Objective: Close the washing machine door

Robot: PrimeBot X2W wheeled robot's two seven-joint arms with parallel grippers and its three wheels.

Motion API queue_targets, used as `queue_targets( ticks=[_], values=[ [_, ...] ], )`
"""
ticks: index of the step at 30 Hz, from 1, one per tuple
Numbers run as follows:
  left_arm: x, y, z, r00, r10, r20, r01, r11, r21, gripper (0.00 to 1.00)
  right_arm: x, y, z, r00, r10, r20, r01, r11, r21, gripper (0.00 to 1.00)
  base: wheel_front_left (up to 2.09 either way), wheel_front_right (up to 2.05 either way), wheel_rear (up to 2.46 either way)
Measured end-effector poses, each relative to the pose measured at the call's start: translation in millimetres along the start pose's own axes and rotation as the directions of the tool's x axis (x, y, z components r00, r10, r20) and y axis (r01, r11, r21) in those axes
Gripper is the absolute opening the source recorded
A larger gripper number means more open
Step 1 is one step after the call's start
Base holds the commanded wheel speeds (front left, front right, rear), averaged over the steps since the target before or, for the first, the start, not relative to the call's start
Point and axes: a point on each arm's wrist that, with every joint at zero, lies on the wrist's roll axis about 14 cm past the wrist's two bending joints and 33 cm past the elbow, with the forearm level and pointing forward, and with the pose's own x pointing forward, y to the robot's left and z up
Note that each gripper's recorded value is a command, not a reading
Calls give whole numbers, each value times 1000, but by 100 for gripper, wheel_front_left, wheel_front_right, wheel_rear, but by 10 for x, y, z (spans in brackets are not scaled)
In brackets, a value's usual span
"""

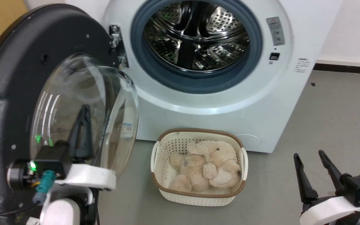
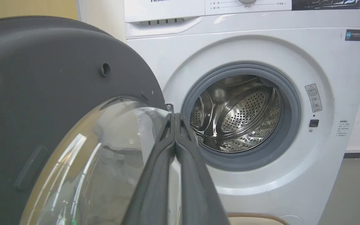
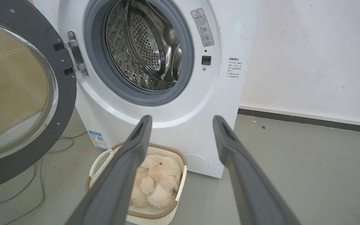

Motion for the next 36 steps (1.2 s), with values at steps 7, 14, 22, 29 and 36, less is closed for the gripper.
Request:
queue_targets(
  ticks=[7, 14, 22, 29, 36],
  values=[
    [91, 222, 362, 992, 39, 118, -37, 999, -12, 0, 94, 76, -12, 1000, 24, 9, -24, 1000, 9, 100, 0, 0, 0],
    [93, 513, 717, 968, 104, 227, -98, 995, -34, 0, 202, 193, -34, 998, 59, 12, -59, 998, 15, 100, 0, 0, 0],
    [-13, 850, 1066, 927, 182, 329, -164, 983, -84, 0, 315, 338, -51, 995, 99, 21, -100, 995, 28, 100, 0, 0, 0],
    [-181, 1231, 1280, 885, 260, 386, -230, 965, -123, 0, 401, 464, -76, 991, 132, 24, -133, 990, 41, 100, 0, 0, 0],
    [-402, 1730, 1309, 837, 397, 377, -322, 914, -248, 0, 476, 570, -120, 987, 160, 25, -161, 986, 48, 100, 0, 0, 0]
  ],
)
